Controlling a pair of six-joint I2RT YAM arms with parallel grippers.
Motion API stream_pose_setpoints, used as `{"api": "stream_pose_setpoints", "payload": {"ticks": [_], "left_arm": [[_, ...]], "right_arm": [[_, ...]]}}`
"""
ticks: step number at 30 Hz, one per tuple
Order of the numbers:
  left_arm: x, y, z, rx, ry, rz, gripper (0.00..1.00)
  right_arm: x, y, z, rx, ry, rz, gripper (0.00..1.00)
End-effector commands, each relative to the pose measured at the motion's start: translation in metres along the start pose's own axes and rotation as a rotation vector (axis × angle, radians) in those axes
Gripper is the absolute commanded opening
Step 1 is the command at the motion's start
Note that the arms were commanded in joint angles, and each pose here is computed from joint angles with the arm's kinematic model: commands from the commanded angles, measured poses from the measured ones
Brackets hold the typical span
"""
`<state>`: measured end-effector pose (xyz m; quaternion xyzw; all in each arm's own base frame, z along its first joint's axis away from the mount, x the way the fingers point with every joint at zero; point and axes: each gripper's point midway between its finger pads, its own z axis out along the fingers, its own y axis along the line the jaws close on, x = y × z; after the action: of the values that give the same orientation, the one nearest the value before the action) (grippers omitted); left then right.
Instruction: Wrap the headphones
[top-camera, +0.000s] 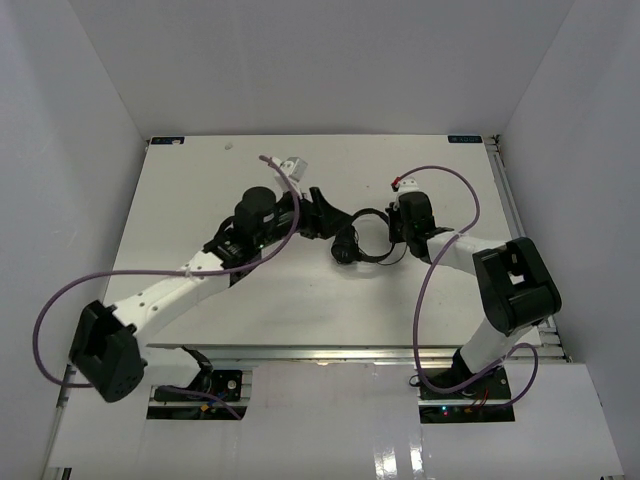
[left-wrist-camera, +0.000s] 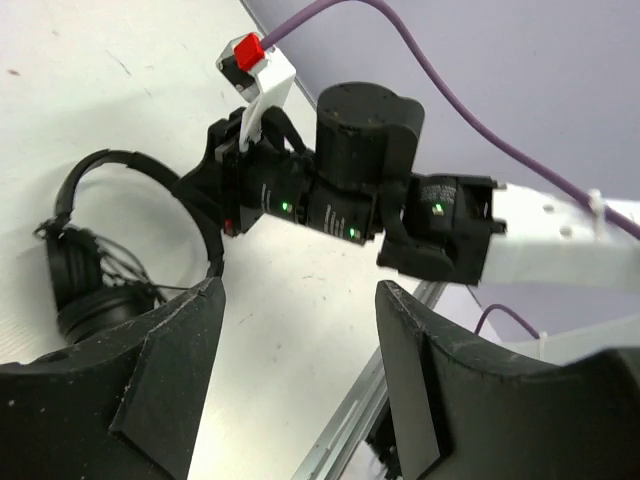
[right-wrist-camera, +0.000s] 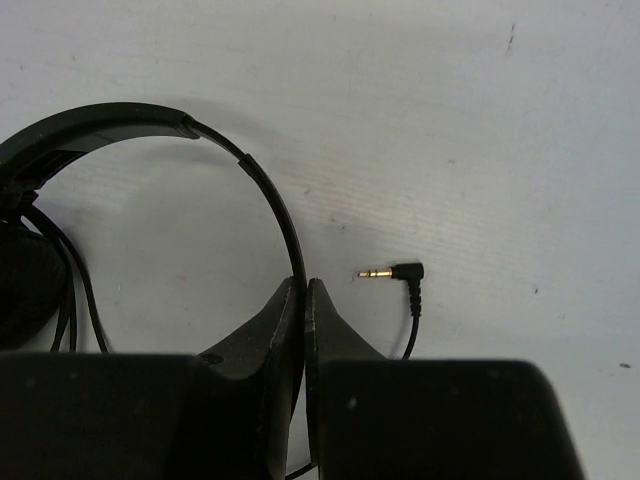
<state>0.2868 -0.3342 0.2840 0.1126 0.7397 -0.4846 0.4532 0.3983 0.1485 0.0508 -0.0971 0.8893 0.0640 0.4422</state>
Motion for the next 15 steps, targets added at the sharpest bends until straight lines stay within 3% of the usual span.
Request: {"api": "stream_pose_setpoints", "payload": {"ticks": [1, 7, 12, 15], "left_arm": [[0.009, 0.022, -0.052, -0.136, -0.025, 0.082, 0.73], [0.019, 0.027, -0.108, -0.199, -0.062, 0.092, 0.78], [0.027, 0.027, -0.14, -0.22, -0.083, 0.082, 0.8], [0.023, 0.024, -0.155, -0.228, -0.108, 0.092, 0.81]], "right_arm": [[-0.038, -0.013, 0.012, 0.043, -0.098, -0.055, 0.13], [-0.051, -0.01, 0.02, 0.02, -0.097, -0.088, 0.41], [-0.063, -0.014, 0.009, -0.007, -0.089, -0.112, 0.84], [-0.079, -0.011, -0.015, -0.055, -0.14, -0.166, 0.95]]}}
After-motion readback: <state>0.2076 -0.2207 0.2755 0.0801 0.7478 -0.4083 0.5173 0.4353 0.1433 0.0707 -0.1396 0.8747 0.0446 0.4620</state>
